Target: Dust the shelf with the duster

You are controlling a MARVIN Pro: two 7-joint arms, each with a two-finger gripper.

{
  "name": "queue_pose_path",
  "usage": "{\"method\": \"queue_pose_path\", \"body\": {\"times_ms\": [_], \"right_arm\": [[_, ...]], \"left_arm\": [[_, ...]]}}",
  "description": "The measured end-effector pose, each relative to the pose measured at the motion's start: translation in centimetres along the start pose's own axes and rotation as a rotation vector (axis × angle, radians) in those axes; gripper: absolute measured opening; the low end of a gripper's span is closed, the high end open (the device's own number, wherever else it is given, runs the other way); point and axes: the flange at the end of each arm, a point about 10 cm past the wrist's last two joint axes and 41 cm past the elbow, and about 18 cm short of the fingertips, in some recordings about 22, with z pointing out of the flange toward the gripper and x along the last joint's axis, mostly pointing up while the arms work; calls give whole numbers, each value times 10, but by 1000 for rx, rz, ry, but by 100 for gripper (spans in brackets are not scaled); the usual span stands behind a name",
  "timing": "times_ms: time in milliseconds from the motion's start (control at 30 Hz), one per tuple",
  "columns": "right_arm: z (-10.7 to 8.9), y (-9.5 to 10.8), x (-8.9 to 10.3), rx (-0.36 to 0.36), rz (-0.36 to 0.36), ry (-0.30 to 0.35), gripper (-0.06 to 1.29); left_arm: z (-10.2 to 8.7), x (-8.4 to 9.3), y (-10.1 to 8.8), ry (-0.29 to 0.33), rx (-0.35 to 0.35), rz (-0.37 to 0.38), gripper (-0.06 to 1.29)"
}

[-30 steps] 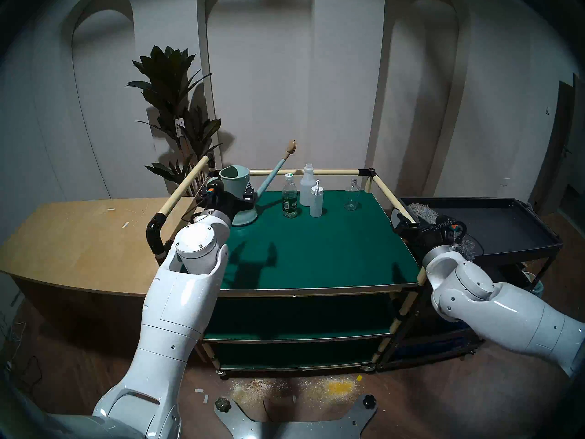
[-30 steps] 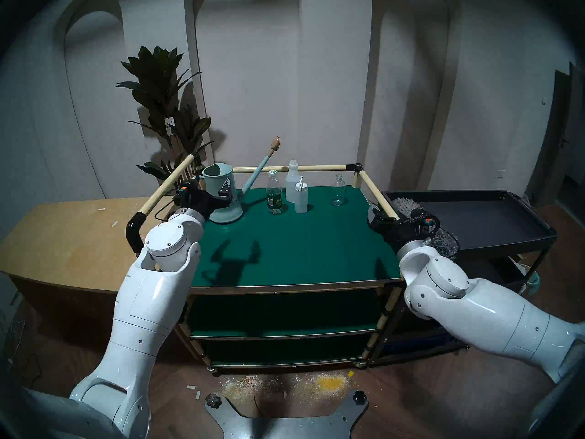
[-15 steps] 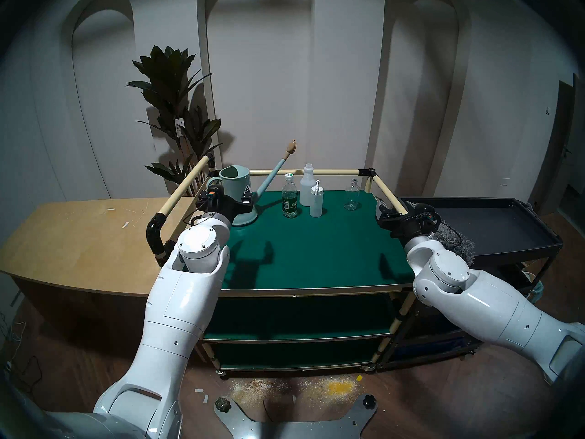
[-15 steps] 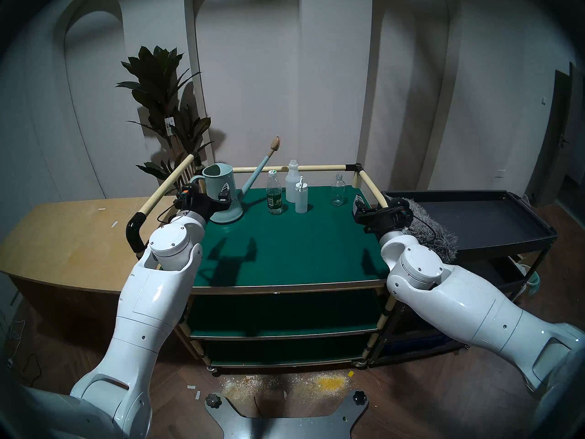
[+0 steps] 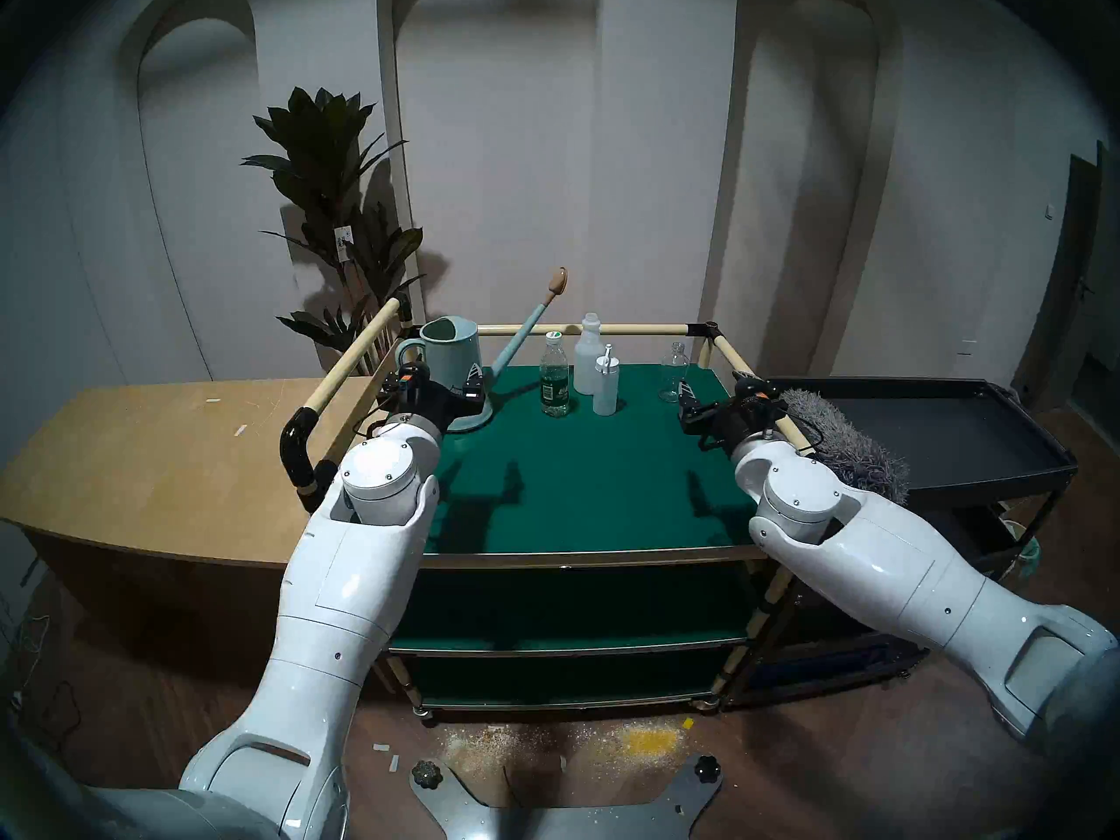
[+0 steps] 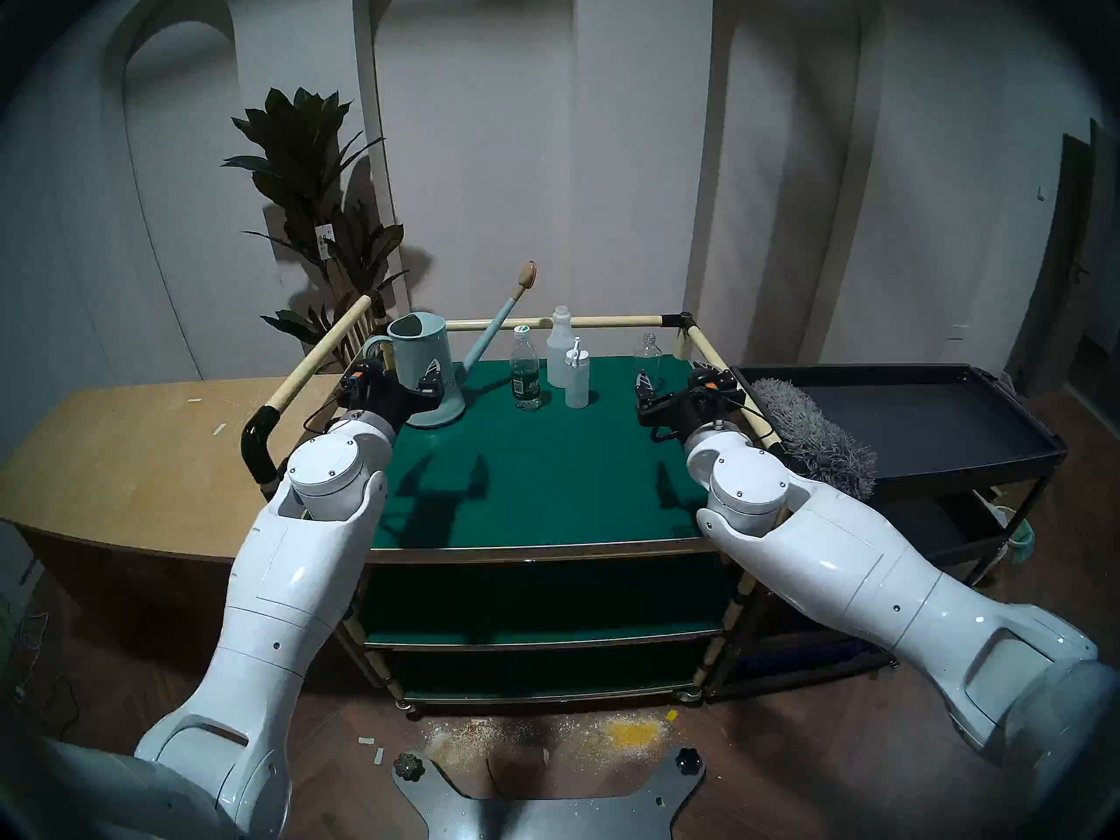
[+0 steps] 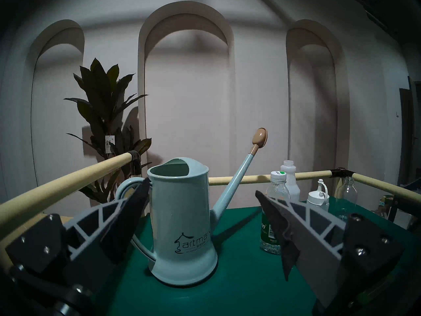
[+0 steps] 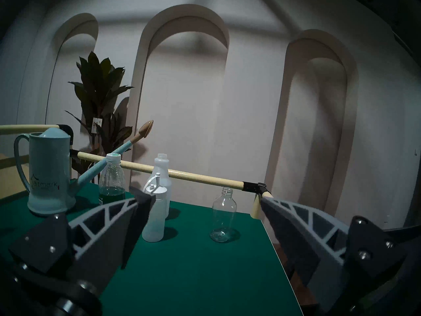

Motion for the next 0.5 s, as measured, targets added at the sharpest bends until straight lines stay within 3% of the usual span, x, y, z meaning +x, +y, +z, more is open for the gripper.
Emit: {"method": "queue_pose_path", "body": {"times_ms": [500], "right_arm": [[34, -13, 1, -55, -18, 53, 122]], "left_arm": [[0, -5, -2, 4, -7, -4, 128]]}}
